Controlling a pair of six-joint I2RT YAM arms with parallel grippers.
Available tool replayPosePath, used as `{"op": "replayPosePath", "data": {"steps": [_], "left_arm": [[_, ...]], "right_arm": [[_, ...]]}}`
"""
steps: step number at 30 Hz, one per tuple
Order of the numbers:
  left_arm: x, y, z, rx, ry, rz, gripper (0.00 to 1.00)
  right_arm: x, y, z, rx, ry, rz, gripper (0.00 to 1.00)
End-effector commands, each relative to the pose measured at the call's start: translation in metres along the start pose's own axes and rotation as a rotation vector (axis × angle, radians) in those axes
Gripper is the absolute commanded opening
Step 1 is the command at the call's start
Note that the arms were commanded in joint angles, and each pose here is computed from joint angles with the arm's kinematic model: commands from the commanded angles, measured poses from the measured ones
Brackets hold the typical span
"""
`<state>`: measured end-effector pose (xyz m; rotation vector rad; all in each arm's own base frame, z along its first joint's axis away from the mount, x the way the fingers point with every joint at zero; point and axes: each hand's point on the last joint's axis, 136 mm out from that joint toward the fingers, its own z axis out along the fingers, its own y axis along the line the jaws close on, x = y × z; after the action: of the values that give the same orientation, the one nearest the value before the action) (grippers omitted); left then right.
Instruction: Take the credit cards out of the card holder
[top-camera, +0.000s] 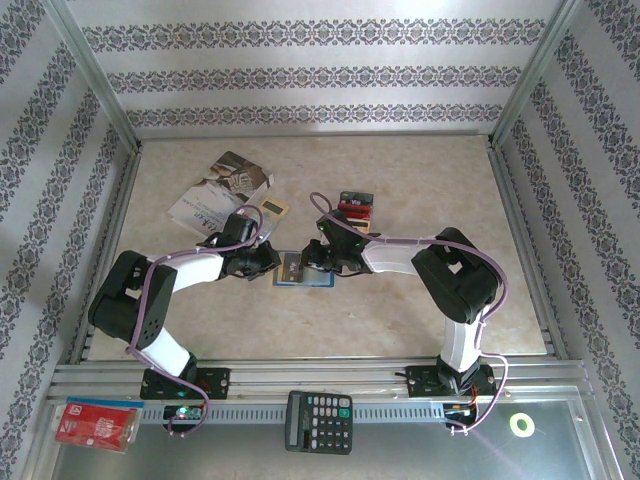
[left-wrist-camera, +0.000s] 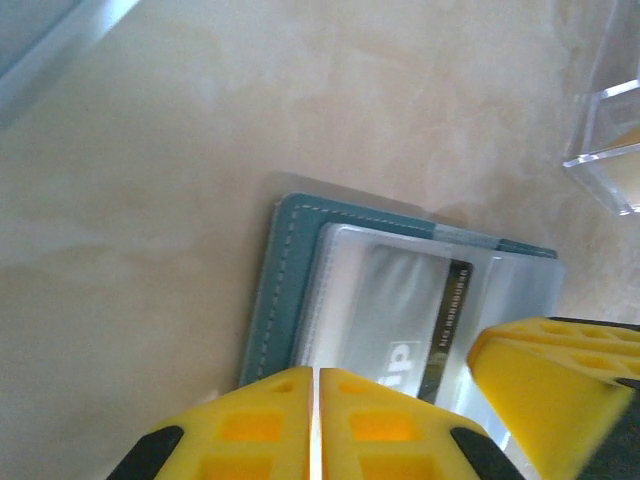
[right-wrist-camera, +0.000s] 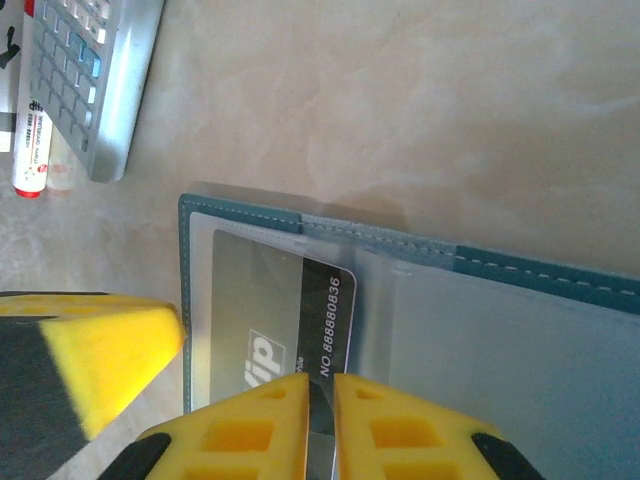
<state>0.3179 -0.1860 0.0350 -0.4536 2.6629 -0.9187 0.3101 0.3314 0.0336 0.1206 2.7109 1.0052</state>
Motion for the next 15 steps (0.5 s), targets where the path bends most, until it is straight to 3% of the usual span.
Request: {"op": "replayPosePath", "data": {"steps": [1, 7, 15], "left_arm": [[-0.009, -0.028, -0.014, 0.052, -0.031, 0.066, 0.10], [-0.003, -0.040, -0.008, 0.086, -0.004, 0.089, 0.12], [0.000, -0.017, 0.008, -0.004, 0.007, 0.064, 0.14]], "right_arm": [[0.006, -0.001, 0.000, 0.006, 0.007, 0.021, 0.17], [0.010, -0.010, 0.006, 0.032, 0.029, 0.049, 0.19], [0.014, -0.007, 0.011, 0.016, 0.061, 0.049, 0.21]]}}
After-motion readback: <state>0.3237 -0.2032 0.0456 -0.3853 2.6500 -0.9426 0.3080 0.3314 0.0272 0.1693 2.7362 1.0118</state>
